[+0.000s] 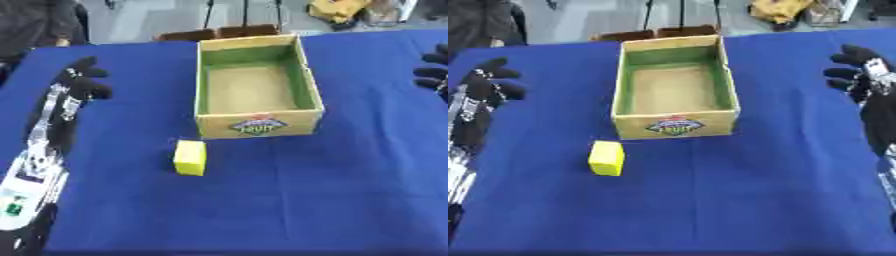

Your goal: Pick up objects on the table and place them in the box.

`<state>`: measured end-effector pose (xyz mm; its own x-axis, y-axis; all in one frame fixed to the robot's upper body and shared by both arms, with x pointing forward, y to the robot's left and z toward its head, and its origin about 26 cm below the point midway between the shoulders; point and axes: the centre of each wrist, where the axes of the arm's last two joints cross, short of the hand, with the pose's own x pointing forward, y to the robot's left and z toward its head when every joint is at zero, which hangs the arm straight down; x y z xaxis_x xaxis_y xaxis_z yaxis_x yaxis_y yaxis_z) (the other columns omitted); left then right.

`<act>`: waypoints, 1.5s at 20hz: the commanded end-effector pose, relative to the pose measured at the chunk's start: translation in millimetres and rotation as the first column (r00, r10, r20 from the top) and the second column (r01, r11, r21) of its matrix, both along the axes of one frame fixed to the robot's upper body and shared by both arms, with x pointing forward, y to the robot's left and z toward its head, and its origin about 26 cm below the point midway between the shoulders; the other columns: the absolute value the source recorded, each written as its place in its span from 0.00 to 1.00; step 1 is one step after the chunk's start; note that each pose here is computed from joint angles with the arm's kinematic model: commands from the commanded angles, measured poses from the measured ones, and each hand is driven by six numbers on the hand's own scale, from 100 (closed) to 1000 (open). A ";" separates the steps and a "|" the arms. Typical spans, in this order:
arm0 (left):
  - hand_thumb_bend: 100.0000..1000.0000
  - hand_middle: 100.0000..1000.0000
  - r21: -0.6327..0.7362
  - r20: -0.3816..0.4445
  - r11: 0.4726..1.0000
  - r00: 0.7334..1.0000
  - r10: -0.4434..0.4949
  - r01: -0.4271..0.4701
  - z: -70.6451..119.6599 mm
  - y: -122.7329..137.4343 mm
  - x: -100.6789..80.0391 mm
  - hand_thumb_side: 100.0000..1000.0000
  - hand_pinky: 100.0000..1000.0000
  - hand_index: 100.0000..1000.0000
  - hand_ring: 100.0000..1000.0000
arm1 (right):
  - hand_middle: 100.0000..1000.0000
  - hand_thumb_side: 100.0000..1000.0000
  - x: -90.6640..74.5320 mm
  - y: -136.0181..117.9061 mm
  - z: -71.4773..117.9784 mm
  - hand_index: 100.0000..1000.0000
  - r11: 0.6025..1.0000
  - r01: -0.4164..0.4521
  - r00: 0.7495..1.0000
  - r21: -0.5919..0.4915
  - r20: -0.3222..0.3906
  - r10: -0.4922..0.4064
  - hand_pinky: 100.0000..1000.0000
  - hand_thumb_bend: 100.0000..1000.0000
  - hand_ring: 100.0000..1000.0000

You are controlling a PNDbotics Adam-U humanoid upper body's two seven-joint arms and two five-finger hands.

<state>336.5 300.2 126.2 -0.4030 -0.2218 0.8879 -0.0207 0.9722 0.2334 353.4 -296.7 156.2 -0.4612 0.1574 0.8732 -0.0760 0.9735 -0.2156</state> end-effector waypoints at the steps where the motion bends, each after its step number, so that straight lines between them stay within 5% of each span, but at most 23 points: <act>1: 0.97 0.64 0.037 0.028 0.999 1.000 -0.002 0.001 11.3 4.5 -0.3 0.75 0.65 0.86 0.57 | 0.76 0.84 0.0 -3.6 8.8 0.87 1.000 0.005 1.000 -0.010 0.022 -0.005 0.79 0.00 0.75; 9: 0.97 0.64 0.050 0.027 0.999 0.999 -0.017 0.015 12.7 3.0 -0.2 0.72 0.65 0.86 0.57 | 0.76 0.84 -0.1 -3.7 8.5 0.87 1.000 0.006 1.000 -0.010 0.021 -0.006 0.79 0.00 0.75; 15: 0.88 0.67 0.239 0.012 0.971 1.000 -0.025 0.022 28.7 1.5 -0.2 0.51 0.69 0.89 0.60 | 0.76 0.84 -0.1 -3.7 8.6 0.87 1.000 0.005 1.000 -0.012 0.021 -0.005 0.79 0.00 0.75; 23: 0.77 0.66 0.652 -0.040 0.753 0.996 -0.078 0.085 61.9 -20.9 5.7 0.50 0.67 0.88 0.60 | 0.76 0.84 0.1 -2.6 7.9 0.87 1.000 -0.001 1.000 -0.015 0.017 0.001 0.79 0.00 0.75; 30: 0.75 0.65 0.806 -0.105 0.573 0.988 -0.111 0.150 65.9 -37.3 14.2 0.48 0.66 0.86 0.59 | 0.76 0.84 0.1 -2.3 7.2 0.87 1.000 -0.003 1.000 -0.016 0.014 0.003 0.79 0.00 0.75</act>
